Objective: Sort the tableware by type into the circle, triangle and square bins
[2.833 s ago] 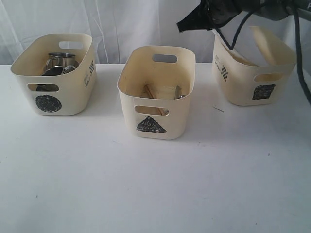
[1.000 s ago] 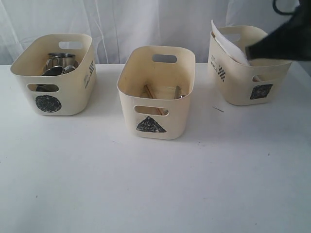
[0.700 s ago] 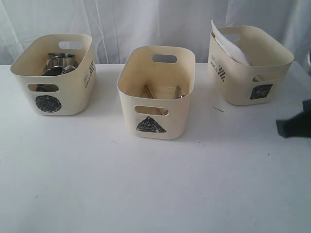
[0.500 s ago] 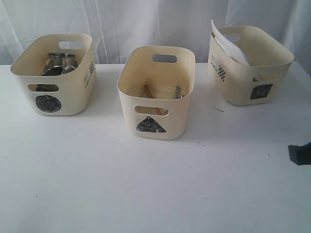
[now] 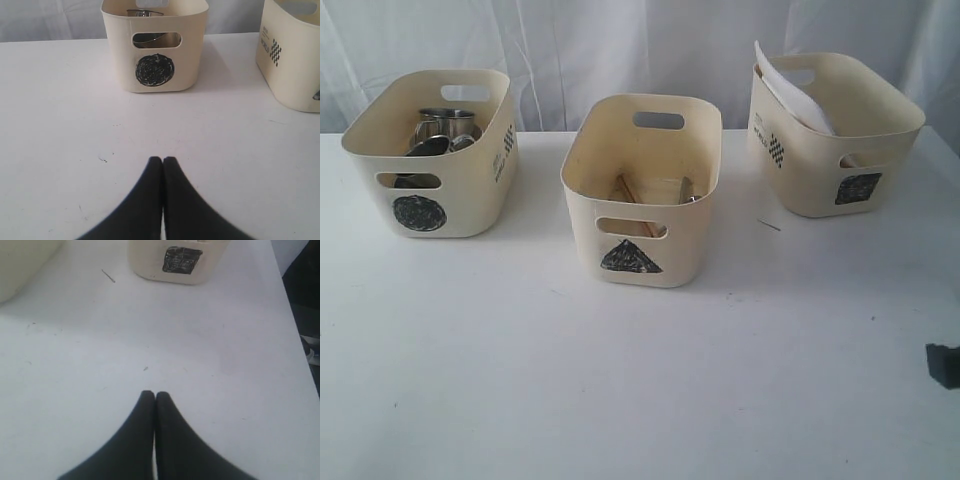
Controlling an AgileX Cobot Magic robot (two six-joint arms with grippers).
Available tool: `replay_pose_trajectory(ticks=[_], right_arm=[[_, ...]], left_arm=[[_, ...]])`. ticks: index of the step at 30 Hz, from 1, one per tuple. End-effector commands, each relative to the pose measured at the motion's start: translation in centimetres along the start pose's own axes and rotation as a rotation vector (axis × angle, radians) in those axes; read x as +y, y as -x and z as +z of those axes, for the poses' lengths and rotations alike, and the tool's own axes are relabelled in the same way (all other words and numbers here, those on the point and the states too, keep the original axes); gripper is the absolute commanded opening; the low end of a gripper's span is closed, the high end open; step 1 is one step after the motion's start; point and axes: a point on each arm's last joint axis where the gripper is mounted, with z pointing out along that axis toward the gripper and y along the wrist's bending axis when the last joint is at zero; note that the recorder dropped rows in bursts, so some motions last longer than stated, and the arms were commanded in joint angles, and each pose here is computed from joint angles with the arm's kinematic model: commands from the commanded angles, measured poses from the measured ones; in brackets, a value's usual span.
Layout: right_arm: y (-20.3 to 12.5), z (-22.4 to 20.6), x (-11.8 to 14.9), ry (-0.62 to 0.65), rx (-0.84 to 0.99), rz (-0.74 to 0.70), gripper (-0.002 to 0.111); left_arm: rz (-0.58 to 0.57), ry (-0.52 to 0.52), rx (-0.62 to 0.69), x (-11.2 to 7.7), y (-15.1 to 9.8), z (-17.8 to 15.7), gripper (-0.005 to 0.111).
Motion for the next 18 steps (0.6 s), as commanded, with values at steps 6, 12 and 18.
replay_pose_trajectory(ticks=[6, 12, 18], right_arm=[[-4.4, -4.7, -0.9, 0.036, -0.275, -0.071, 0.000], [-6.5, -5.1, -0.7, 0.061, -0.348, -0.151, 0.000], [-8.2, -3.8, 0.3, 0.137, -0.287, -0.131, 0.000]], left_arm=[[-0.009, -0.001, -0.001, 0.0, -0.1, 0.0, 0.000], [-0.009, -0.001, -0.001, 0.0, -0.1, 0.0, 0.000], [-0.009, -0.001, -0.001, 0.0, -0.1, 0.0, 0.000]])
